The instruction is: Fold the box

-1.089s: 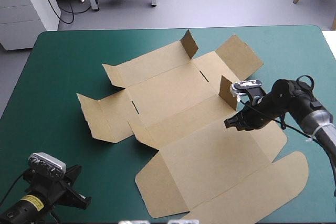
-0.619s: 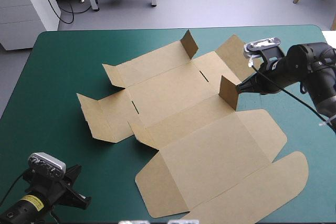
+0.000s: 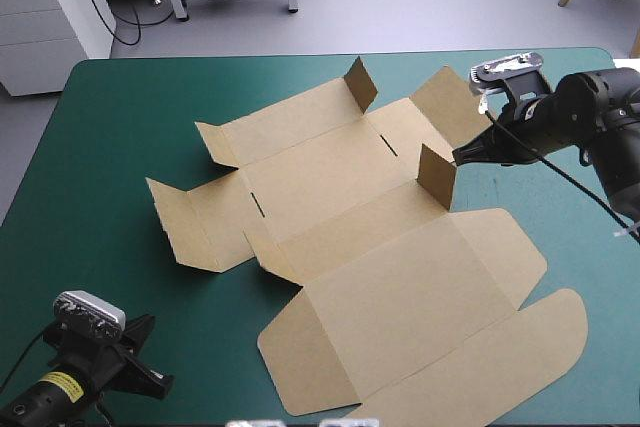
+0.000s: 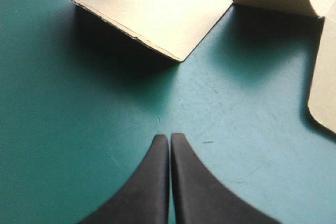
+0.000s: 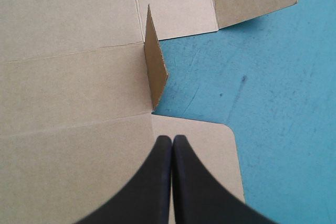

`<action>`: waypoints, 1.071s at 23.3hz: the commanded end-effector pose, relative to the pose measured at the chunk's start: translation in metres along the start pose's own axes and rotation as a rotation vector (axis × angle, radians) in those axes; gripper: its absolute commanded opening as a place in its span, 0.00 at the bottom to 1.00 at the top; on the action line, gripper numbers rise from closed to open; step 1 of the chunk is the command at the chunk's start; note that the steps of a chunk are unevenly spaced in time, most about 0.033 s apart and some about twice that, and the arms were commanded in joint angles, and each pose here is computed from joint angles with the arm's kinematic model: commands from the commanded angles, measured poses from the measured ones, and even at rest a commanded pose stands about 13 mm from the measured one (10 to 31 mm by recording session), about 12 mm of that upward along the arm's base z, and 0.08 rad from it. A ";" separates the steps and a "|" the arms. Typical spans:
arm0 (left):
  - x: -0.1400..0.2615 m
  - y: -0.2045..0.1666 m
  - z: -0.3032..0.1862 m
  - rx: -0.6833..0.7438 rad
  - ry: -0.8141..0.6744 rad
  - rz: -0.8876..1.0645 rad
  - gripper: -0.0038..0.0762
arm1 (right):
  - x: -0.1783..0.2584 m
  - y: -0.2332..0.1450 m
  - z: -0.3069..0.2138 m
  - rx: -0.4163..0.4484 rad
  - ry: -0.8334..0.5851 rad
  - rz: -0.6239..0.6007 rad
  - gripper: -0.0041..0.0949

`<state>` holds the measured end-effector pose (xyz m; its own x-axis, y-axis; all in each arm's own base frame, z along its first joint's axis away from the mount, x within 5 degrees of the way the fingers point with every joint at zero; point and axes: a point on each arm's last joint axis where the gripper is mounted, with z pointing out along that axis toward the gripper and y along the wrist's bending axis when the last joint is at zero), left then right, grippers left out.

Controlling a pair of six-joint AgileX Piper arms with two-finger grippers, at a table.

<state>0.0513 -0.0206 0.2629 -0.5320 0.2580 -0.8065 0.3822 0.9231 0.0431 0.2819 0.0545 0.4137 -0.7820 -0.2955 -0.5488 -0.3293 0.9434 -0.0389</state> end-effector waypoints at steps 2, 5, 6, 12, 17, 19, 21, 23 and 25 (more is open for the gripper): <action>-0.013 0.000 -0.005 0.004 -0.081 -0.009 0.04 | -0.005 0.000 -0.021 0.018 -0.100 -0.009 0.03; -0.013 0.000 -0.005 0.004 -0.081 -0.009 0.04 | -0.006 0.000 -0.021 0.020 -0.109 -0.009 0.10; -0.013 0.000 -0.005 0.004 -0.081 -0.009 0.04 | -0.007 0.000 -0.021 0.021 -0.114 -0.009 0.13; -0.013 0.000 -0.005 0.004 -0.081 -0.009 0.04 | -0.008 0.000 -0.021 0.022 -0.123 -0.009 0.34; -0.013 0.000 -0.005 0.004 -0.081 -0.009 0.04 | -0.010 -0.003 -0.021 0.053 -0.153 -0.018 0.56; -0.013 0.000 -0.005 0.004 -0.081 -0.009 0.04 | -0.011 -0.005 -0.021 0.074 -0.158 -0.026 0.59; -0.013 0.000 -0.005 0.004 -0.081 -0.009 0.04 | -0.012 -0.005 -0.022 0.080 -0.169 -0.028 0.59; -0.013 0.000 -0.005 0.005 -0.081 -0.015 0.04 | -0.014 -0.004 -0.022 0.071 -0.194 -0.021 0.59; -0.013 0.000 -0.005 0.005 -0.081 -0.015 0.04 | -0.015 -0.002 -0.021 0.048 -0.206 -0.012 0.59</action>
<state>0.0513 -0.0206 0.2629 -0.5332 0.2550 -0.8066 0.3805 0.9239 0.0406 0.2892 0.0530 0.4186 -0.7280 -0.2940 -0.6193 -0.3124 0.9464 -0.0821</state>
